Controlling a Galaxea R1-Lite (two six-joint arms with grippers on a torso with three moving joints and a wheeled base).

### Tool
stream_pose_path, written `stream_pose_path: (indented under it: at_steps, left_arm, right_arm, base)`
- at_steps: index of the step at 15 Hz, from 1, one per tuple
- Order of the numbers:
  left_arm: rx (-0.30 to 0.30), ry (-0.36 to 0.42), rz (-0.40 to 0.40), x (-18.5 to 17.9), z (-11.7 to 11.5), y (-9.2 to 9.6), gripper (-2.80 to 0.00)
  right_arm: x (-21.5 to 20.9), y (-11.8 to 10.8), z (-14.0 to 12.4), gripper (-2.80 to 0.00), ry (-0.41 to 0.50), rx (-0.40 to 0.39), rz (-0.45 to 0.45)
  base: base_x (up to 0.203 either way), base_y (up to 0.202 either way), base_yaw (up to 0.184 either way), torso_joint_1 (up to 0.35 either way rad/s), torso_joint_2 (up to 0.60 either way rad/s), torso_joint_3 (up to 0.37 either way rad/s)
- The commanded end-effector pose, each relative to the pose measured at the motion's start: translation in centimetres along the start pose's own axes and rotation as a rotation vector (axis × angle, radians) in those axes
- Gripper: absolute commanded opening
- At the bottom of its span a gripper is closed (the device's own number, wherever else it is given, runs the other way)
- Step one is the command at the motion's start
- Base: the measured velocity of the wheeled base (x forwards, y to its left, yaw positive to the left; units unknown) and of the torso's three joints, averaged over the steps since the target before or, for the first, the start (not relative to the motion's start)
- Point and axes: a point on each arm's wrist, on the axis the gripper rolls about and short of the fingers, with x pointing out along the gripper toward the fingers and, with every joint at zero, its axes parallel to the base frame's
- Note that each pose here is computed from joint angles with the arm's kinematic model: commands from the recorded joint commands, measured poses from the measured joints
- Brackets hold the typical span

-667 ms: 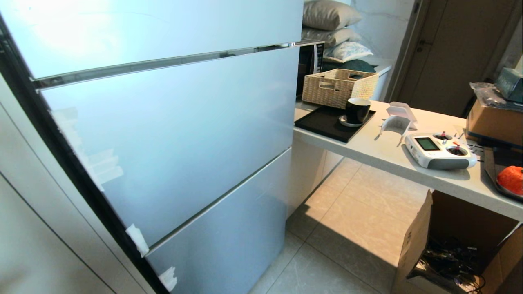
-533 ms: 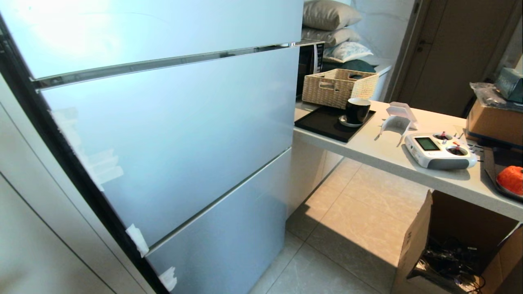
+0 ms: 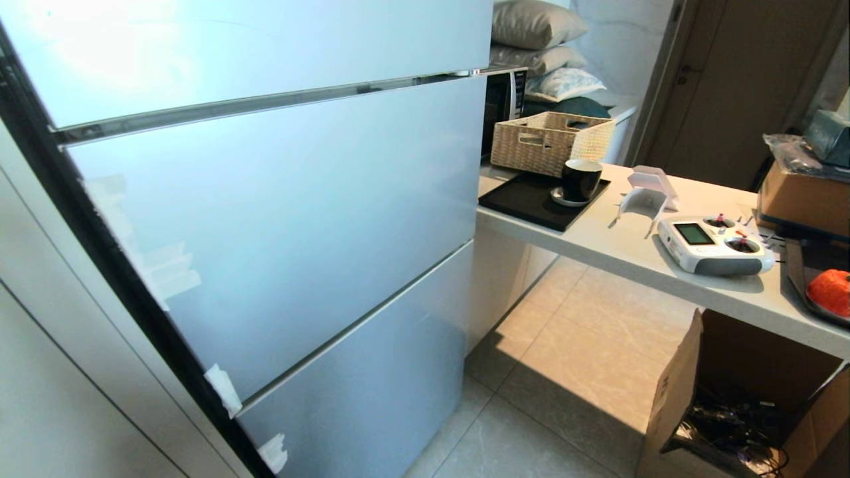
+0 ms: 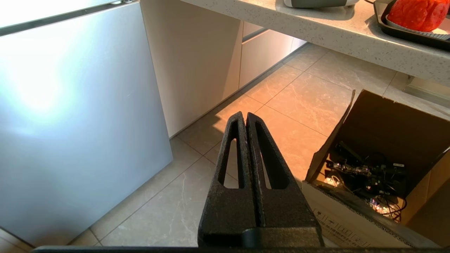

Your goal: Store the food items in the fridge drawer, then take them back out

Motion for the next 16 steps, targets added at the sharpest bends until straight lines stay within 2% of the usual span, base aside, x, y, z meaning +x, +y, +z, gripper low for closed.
stream_pose_path:
  at_steps: [1,3,6,9,11,12,13,16]
  left_arm:
    - [-0.092,0.056,-0.01,2.2,4.2,0.1,-2.8]
    - [-0.197,0.12,-0.012,5.4,7.1,0.1,-2.8]
    - [-0.283,0.114,-0.011,10.5,9.4,0.0,-2.8]
    - [-0.312,0.086,0.0,14.8,9.9,-0.1,-2.8]
    - [-0.322,0.075,0.052,17.7,9.4,0.0,-2.8]
    - [-0.33,0.039,0.083,18.9,9.4,0.1,-2.8]
    - [-0.335,0.008,0.107,19.9,9.3,0.1,-2.8]
    - [-0.34,0.005,0.129,21.7,8.9,0.1,-2.8]
  right_arm:
    - [0.0,0.0,0.0,-2.8,0.001,0.0,0.0]
    - [0.0,0.0,0.0,-2.8,0.001,-0.001,0.002]
    - [0.0,0.0,0.0,-2.8,0.001,0.0,0.001]
    - [0.0,0.0,0.0,-2.8,0.001,0.0,0.0]
    - [0.0,0.0,0.0,-2.8,0.001,0.0,0.002]
    - [0.0,0.0,0.0,-2.8,0.001,-0.001,0.001]
    - [0.0,0.0,0.0,-2.8,0.001,0.0,0.002]
    - [0.0,0.0,0.0,-2.8,0.001,0.0,0.001]
  base:
    - [0.0,0.0,0.0,0.0,0.0,0.0]
    - [0.0,0.0,0.0,0.0,0.0,0.0]
    - [0.0,0.0,0.0,0.0,0.0,0.0]
    - [0.0,0.0,0.0,0.0,0.0,0.0]
    - [0.0,0.0,0.0,0.0,0.0,0.0]
    - [0.0,0.0,0.0,0.0,0.0,0.0]
    - [0.0,0.0,0.0,0.0,0.0,0.0]
    - [0.0,0.0,0.0,0.0,0.0,0.0]
